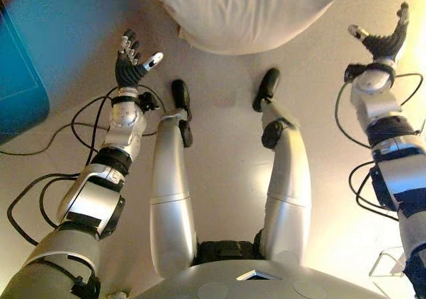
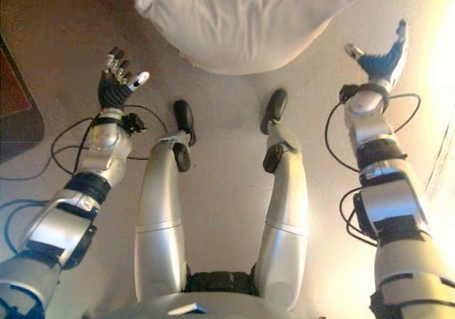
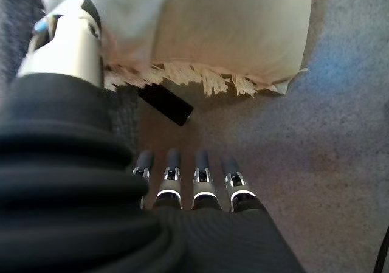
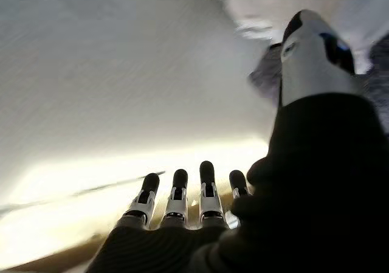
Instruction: Pick up the cushion and take it to the sofa
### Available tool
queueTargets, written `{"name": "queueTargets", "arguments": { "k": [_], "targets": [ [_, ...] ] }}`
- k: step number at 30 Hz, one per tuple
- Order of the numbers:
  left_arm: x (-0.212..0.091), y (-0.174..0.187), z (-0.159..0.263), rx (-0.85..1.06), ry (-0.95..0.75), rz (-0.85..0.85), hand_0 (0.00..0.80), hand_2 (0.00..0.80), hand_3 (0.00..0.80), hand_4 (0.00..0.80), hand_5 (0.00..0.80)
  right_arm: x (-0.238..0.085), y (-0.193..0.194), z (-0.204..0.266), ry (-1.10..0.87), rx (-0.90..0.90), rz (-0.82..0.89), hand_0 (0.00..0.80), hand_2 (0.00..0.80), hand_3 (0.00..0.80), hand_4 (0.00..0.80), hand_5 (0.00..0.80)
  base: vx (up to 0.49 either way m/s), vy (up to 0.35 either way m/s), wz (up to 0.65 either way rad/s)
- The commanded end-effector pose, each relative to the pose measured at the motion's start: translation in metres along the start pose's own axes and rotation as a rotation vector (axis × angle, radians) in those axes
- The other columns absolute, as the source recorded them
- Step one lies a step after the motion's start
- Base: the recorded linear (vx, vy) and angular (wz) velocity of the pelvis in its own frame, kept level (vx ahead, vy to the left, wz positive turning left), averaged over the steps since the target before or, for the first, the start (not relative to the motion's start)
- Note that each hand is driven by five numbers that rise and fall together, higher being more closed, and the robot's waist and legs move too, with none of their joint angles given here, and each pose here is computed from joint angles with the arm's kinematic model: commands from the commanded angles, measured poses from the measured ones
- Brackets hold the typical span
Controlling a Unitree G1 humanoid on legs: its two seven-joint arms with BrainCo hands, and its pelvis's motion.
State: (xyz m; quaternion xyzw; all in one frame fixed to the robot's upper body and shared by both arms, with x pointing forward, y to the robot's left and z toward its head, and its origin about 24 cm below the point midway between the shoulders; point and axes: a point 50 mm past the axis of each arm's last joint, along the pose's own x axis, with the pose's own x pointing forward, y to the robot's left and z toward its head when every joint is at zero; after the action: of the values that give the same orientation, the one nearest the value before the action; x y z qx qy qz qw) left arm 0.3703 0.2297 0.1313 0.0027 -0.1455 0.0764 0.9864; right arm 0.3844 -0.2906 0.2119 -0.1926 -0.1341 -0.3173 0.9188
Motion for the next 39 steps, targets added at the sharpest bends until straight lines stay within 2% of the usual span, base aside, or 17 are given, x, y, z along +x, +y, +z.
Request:
{"name": "queueTargets", "arguments": {
  "k": [1,10,15,28,33,39],
  "targets": [
    [0.006,0.002,0.018,-0.075,-0.09,-0.015,0.0,0.0,0.0,0.0,0.0,0.011,-0.032,0.005,-0.086,-0.053,0.005,0.0,0.0,0.0,0.0,0.0,-0.018,-0.034,0.0],
    [0.022,0.012,0.054,-0.103,-0.177,-0.103,0.0,0.0,0.0,0.0,0.0,0.021,-0.027,0.059,-0.261,0.031,0.244,0.0,0.0,0.0,0.0,0.0,-0.004,-0.024,0.02],
    [0.032,0.008,0.074,-0.074,-0.209,-0.175,0.0,0.0,0.0,0.0,0.0,0.023,-0.025,0.075,-0.3,0.066,0.307,0.0,0.0,0.0,0.0,0.0,0.014,-0.018,0.04],
    [0.055,-0.023,0.121,-0.068,-0.237,-0.358,0.0,0.0,0.0,0.0,0.0,0.02,-0.007,0.104,-0.343,0.138,0.422,0.0,0.0,0.0,0.0,0.0,0.003,0.0,-0.01],
    [0.056,-0.047,0.125,-0.076,-0.211,-0.493,0.0,0.0,0.0,0.0,0.0,0.012,0.008,0.11,-0.367,0.163,0.532,0.0,0.0,0.0,0.0,0.0,0.0,0.0,0.0],
    [0.053,-0.061,0.117,-0.101,-0.155,-0.57,0.0,0.0,0.0,0.0,0.0,0.004,0.019,0.114,-0.383,0.209,0.628,0.0,0.0,0.0,0.0,0.0,0.002,0.004,-0.02]
  ]
}}
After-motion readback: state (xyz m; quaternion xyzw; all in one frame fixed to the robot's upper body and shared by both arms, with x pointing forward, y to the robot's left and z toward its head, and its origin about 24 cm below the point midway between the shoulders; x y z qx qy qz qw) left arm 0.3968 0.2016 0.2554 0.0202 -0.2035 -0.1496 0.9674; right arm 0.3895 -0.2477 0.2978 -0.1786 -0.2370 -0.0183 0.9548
